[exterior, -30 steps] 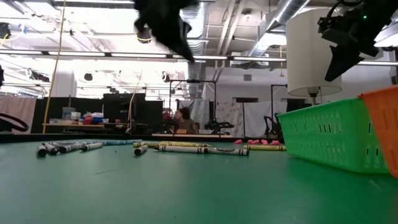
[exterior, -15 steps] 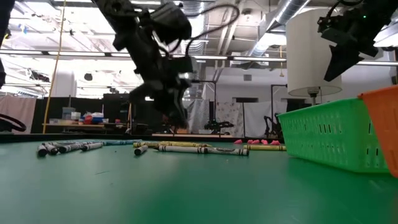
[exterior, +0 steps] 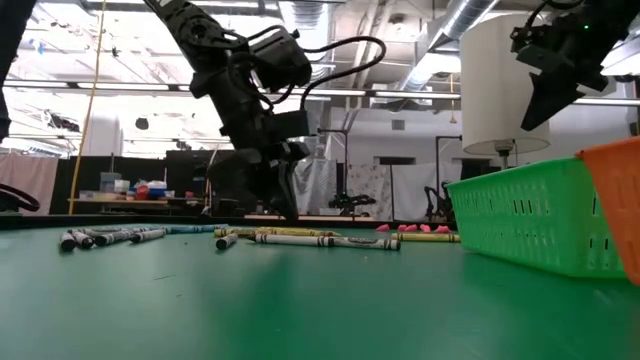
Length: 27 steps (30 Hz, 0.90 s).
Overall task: Sort crayons
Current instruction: Put the brown crayon into the red bin
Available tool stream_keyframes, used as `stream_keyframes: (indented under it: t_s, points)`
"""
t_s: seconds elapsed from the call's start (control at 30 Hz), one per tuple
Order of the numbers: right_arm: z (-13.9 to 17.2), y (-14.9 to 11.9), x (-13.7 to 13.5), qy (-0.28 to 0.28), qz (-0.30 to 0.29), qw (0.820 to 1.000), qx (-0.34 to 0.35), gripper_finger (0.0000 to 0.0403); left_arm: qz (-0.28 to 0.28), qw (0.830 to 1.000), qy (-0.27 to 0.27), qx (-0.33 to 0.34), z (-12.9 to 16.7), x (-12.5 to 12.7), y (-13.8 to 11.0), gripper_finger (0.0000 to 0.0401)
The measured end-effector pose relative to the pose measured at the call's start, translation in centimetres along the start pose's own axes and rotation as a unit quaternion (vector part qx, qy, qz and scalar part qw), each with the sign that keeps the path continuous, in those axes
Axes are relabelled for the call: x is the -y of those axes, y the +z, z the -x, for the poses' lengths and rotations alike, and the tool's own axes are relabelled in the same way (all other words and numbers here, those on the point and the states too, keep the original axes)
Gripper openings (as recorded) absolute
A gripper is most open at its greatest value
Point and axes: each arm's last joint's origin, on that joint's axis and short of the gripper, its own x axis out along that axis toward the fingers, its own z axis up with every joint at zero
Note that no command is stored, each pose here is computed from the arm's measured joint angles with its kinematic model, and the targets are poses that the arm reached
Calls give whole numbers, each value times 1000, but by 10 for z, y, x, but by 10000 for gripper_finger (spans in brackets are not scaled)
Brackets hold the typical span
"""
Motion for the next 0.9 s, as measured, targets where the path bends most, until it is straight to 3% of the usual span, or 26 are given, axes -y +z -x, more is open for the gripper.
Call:
stream_keyframes:
  t_s: [0.3,0.53,0.9]
  points:
    - [0,0,0,0,0,1000,0,0,10,1000,5,-7,-1,-8,-6,0]
    - [0,0,0,0,1,1000,0,0,10,999,-12,-30,-17,1,-11,0]
    - [1,-1,-1,6,15,1000,-1,0,14,999,18,-26,-14,3,4,0]
